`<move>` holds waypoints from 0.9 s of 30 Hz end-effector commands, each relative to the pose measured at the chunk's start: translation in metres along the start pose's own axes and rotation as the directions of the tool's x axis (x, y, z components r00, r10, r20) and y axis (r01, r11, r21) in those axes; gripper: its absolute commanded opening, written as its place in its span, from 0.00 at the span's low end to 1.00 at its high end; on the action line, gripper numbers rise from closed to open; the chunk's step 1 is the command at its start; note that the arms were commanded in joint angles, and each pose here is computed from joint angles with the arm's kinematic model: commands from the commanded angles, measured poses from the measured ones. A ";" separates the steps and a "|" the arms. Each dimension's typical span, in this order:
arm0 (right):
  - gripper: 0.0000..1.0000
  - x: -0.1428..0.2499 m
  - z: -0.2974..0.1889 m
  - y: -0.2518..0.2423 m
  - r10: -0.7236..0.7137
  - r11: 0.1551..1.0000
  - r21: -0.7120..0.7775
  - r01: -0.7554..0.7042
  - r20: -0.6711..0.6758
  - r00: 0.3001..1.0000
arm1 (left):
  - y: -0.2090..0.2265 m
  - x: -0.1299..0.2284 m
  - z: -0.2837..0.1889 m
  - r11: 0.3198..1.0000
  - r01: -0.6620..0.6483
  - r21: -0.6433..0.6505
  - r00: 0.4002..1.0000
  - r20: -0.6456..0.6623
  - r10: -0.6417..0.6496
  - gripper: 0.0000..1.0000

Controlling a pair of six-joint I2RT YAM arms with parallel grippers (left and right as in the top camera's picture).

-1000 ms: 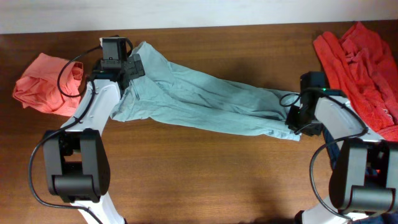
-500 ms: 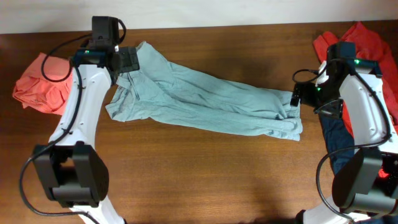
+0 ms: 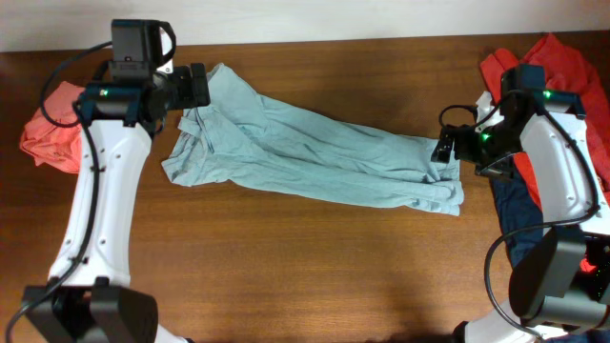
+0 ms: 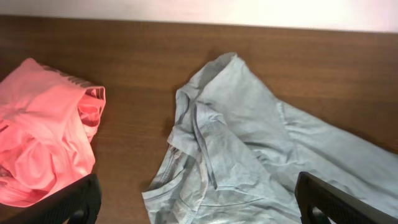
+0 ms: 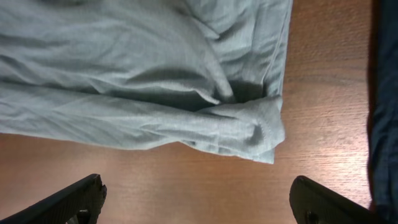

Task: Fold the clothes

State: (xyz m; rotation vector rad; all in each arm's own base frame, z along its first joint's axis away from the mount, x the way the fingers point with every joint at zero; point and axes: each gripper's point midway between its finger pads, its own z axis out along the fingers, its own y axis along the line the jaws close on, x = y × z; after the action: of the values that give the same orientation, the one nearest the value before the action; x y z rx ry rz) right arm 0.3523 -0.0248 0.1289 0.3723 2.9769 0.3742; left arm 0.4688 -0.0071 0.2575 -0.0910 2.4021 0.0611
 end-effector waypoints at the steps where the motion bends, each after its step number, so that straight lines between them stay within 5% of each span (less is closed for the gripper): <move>1: 0.99 0.002 -0.013 0.007 -0.035 0.999 -0.030 0.035 0.019 0.999 | -0.012 -0.005 -0.018 0.997 -0.022 0.080 1.000 0.021 0.020 0.99; 13: 0.99 0.002 -0.026 -0.002 -0.045 0.999 -0.021 0.046 0.074 0.996 | -0.011 0.001 -0.016 0.993 -0.090 0.078 0.996 -0.002 0.090 0.99; 27: 1.00 -0.002 0.035 -0.042 0.040 0.999 -0.021 -0.038 0.137 0.990 | -0.012 0.023 0.050 0.992 -0.109 0.057 0.987 -0.109 0.115 0.99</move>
State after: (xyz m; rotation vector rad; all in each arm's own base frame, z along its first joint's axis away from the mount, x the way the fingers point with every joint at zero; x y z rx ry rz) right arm 0.3571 -0.0602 0.0993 0.4093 2.8297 0.3439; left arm 0.4786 -0.0188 0.2025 0.0532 2.5407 0.0311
